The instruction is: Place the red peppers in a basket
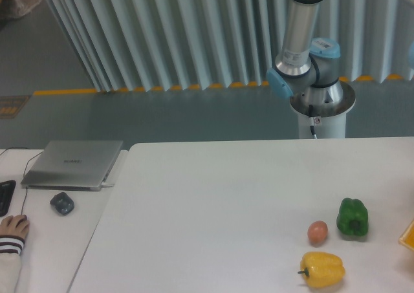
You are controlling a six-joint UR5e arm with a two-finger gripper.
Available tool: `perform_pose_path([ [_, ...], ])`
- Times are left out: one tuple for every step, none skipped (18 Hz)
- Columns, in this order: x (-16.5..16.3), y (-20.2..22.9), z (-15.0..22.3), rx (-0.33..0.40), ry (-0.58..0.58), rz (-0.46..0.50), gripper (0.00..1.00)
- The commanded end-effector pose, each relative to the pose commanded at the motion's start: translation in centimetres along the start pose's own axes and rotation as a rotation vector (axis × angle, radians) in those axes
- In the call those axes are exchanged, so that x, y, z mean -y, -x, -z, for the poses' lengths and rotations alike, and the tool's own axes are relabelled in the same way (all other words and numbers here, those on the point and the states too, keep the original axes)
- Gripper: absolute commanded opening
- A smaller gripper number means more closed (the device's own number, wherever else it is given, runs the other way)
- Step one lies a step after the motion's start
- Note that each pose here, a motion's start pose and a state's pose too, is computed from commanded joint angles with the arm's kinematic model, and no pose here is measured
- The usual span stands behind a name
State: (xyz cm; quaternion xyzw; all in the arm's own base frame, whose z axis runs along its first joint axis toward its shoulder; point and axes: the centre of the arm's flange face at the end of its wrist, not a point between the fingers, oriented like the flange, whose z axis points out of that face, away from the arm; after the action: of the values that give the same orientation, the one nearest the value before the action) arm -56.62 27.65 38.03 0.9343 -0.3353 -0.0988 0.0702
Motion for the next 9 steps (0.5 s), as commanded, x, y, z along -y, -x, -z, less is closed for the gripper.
perform_pose_path([
  [-0.29, -0.09, 0.05, 0.0, 0.001, -0.029, 0.51],
  [-0.4, -0.06, 0.12, 0.003, 0.002, -0.044, 0.51],
  [-0.3, -0.03, 0.02, 0.001, 0.0, -0.04, 0.51],
  [-0.17, -0.03, -0.13, -0.001, -0.002, -0.041, 0.51],
  [-0.11, 0.01, -0.07, -0.002, 0.0, -0.038, 0.53],
  [-0.14, 0.1, -0.05, -0.001, -0.002, -0.03, 0.74],
  [-0.25, 0.12, -0.09, -0.001, -0.002, -0.025, 1.0],
  [-0.24, 0.16, -0.29, -0.004, -0.003, -0.029, 1.0],
  [-0.34, 0.18, -0.24, -0.002, -0.003, -0.026, 1.0],
])
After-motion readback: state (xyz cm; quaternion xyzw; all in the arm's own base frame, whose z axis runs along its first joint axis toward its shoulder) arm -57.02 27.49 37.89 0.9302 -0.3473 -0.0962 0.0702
